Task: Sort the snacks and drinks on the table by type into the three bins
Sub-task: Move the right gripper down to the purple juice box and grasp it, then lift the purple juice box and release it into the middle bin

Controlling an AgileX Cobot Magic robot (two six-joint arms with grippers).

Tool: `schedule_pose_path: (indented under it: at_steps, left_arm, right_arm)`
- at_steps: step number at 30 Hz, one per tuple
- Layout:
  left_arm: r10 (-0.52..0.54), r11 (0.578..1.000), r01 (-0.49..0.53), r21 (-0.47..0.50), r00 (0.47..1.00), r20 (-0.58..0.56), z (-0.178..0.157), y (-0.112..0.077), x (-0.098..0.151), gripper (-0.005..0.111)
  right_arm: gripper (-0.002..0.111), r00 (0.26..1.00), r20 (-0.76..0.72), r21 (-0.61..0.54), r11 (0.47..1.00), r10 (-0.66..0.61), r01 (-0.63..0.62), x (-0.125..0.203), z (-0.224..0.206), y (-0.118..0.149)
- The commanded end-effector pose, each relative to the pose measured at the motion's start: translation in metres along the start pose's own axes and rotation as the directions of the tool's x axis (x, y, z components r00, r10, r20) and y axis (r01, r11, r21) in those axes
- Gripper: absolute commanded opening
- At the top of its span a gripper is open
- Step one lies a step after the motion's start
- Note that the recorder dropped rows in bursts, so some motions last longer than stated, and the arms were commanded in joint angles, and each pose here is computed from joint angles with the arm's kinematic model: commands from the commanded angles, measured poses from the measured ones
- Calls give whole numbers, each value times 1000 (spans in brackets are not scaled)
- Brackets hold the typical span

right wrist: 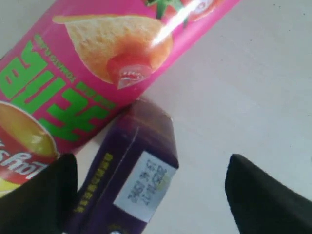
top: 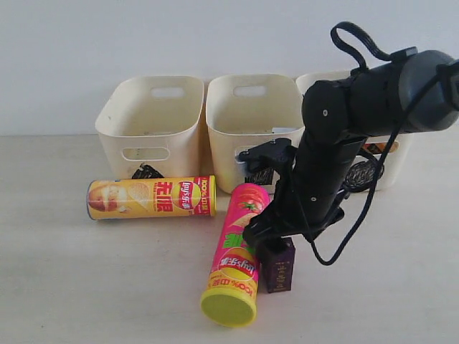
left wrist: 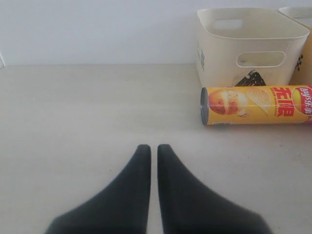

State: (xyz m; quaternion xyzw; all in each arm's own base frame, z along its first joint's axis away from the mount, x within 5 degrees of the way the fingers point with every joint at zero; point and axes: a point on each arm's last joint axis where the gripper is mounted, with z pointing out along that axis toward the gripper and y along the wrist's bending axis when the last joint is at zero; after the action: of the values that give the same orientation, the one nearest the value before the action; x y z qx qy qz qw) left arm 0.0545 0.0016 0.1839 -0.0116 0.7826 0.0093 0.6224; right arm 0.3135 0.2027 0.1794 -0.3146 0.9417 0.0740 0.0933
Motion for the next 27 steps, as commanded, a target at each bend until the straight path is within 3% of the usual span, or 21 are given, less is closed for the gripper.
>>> schedule_pose_path:
  at_steps: [1, 2, 4, 19, 27]
  left_arm:
    - [-15, 1000, 15, 2, 1000, 21, -1, 0, -3, 4]
    - [-15, 1000, 15, 2, 1000, 21, -1, 0, -3, 4]
    - [-15, 1000, 15, 2, 1000, 21, -1, 0, -3, 4]
    - [-15, 1000, 15, 2, 1000, 21, -1, 0, -3, 4]
    - [-15, 1000, 15, 2, 1000, 21, -1, 0, -3, 4]
  right_arm:
    - [51, 1000, 3, 17, 1000, -21, 21, 0, 0, -1]
    - [42, 1000, 3, 17, 1000, -21, 21, 0, 0, -1]
    - [39, 1000, 5, 17, 1000, -21, 21, 0, 0, -1]
    - [39, 999, 36, 23, 1000, -21, 20, -3, 0, -1]
    - [35, 999, -37, 32, 999, -35, 36, 1, 20, -5]
